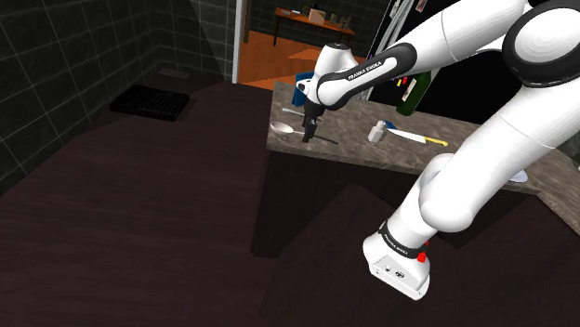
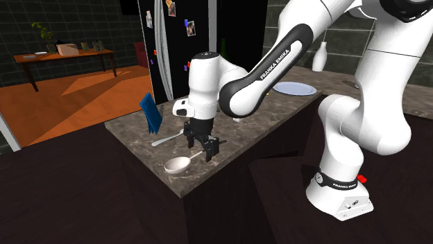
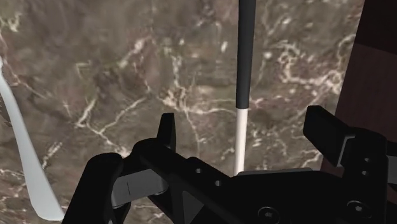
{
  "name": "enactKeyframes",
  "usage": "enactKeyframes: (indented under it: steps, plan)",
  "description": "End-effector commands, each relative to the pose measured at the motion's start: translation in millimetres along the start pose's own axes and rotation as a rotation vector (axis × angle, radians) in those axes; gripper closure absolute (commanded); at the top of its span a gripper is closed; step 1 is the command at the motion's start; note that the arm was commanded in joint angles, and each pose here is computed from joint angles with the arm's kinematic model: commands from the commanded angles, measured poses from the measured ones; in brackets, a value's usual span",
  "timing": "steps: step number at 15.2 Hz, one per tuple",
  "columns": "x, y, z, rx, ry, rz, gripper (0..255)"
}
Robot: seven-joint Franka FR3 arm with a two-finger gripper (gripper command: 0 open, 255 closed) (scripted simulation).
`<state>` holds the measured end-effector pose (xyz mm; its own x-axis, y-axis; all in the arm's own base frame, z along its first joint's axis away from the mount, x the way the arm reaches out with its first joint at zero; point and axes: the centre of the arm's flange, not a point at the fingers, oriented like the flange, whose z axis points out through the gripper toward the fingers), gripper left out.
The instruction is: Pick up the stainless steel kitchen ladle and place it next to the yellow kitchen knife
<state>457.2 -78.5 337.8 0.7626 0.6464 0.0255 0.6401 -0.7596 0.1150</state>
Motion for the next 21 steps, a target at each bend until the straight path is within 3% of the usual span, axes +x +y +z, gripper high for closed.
enactKeyframes:
  steps: [1,4,5,14,21]
  plan:
    - [0.1,0.0,0.5,0.000,0.000,0.000,0]
    - [0.1,0.0,0.5,0.000,0.000,0.000,0]
    - [0.1,0.0,0.5,0.000,0.000,0.000,255]
    - [0.1,0.0,0.5,0.000,0.000,0.000,255]
    - [1.1,4.3,-36.2,0.000,0.000,0.000,255]
